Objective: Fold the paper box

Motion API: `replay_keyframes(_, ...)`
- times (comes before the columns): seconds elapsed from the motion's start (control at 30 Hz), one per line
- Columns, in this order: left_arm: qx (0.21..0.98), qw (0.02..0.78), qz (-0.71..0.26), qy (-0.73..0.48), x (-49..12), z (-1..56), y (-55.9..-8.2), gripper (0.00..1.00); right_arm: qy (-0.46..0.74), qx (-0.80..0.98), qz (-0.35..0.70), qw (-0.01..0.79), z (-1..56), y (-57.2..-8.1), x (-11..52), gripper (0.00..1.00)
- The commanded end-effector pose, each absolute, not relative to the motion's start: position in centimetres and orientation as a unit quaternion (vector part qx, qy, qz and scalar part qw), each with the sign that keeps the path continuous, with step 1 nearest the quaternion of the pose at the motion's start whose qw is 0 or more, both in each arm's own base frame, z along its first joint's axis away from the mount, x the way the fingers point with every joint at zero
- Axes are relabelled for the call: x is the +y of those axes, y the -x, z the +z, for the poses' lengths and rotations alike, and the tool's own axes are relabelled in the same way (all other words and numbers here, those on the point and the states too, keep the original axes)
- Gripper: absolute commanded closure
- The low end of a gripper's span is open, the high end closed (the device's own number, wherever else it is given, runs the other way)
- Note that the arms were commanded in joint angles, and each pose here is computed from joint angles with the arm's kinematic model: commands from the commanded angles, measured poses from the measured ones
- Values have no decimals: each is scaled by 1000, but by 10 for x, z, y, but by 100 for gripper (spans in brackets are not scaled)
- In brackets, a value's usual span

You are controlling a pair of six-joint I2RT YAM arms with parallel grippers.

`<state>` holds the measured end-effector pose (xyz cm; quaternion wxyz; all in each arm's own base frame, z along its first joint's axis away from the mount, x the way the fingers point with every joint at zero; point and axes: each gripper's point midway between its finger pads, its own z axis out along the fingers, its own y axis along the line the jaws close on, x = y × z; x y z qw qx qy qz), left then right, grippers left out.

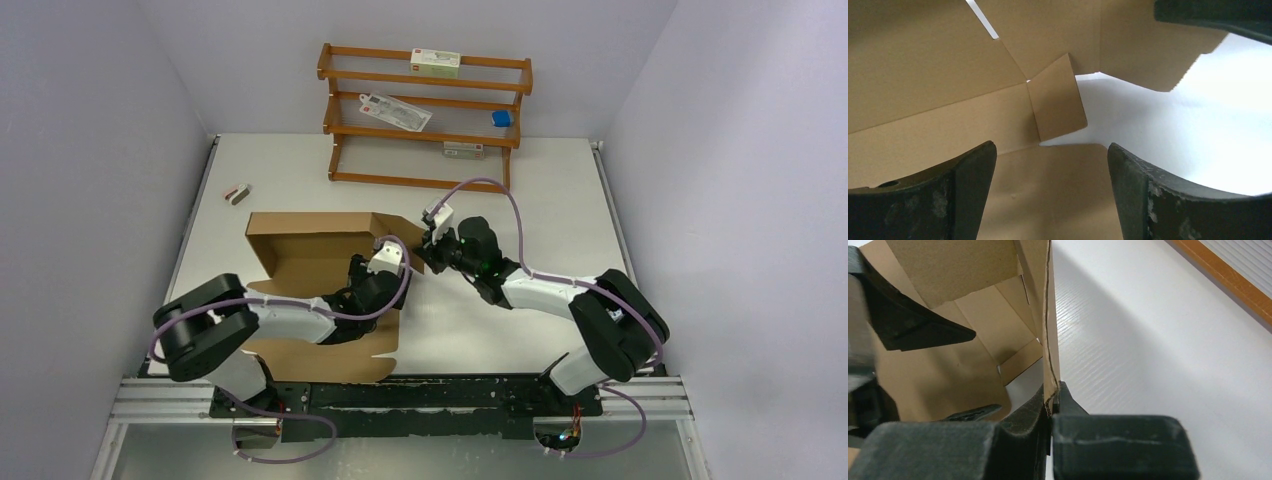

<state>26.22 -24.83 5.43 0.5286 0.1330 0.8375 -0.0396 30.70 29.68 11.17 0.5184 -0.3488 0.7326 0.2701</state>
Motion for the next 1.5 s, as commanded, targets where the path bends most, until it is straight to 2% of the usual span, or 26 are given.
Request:
replay_keyframes(0.0, 815, 571, -18, -100, -256, 68, -283, 16, 352, 728, 274, 521, 116, -299, 298, 100)
replay_keyframes(0.1, 815, 574, 5, -87, -251, 62, -288, 20, 356, 728, 272, 519, 115, -298, 298, 100)
replay_keyframes(0.37, 818, 573, -45, -26, -238, 64, -294, 50, 361, 730, 261, 518, 113, -295, 294, 100)
replay_keyframes(0.53, 828, 553, -87, -11, -233, 55, -295, 60, 359, 731, 258, 520, 112, -293, 292, 100)
replay_keyframes(0.83, 842, 515, -163, 16, -229, 29, -284, 64, 354, 732, 258, 522, 117, -286, 295, 100)
replay_keyframes(1.07, 841, 508, -184, 24, -228, 28, -283, 67, 334, 737, 253, 531, 118, -278, 297, 100)
replay_keyframes(1.3, 832, 530, -161, 39, -199, 49, -290, 57, 327, 747, 221, 535, 116, -283, 285, 100)
replay_keyframes(1.47, 825, 533, -186, 25, -200, 57, -284, 47, 338, 747, 224, 527, 113, -283, 288, 100)
